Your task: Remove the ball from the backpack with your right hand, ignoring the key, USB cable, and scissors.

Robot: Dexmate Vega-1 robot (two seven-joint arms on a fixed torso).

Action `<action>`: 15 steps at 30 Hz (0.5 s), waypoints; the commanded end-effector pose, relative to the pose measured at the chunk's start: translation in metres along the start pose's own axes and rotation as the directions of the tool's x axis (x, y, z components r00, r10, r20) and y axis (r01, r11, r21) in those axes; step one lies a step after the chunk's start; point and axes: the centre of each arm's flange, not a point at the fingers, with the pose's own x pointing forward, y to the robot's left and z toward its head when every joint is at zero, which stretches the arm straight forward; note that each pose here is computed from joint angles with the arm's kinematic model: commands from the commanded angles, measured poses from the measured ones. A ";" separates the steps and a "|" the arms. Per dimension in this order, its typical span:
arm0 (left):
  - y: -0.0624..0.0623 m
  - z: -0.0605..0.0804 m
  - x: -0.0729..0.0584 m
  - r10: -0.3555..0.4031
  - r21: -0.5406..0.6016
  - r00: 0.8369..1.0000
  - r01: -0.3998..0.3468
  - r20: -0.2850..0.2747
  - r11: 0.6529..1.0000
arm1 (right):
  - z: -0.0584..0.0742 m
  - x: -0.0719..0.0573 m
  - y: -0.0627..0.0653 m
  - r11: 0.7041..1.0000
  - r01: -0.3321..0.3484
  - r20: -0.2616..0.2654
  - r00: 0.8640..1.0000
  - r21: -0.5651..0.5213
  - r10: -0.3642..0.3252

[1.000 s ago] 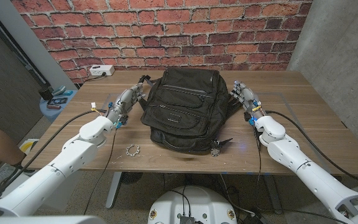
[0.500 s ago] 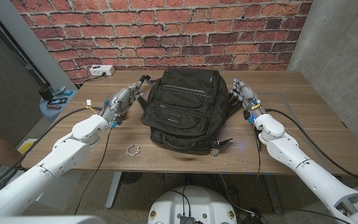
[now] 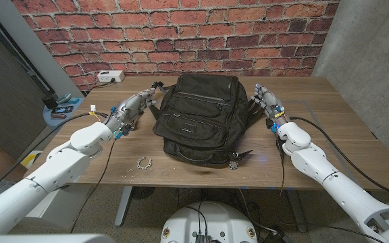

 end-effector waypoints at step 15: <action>0.000 0.025 -0.022 -0.110 0.191 0.994 0.108 -0.003 0.976 | -0.003 -0.003 -0.006 0.999 0.026 0.017 0.999 0.042 -0.027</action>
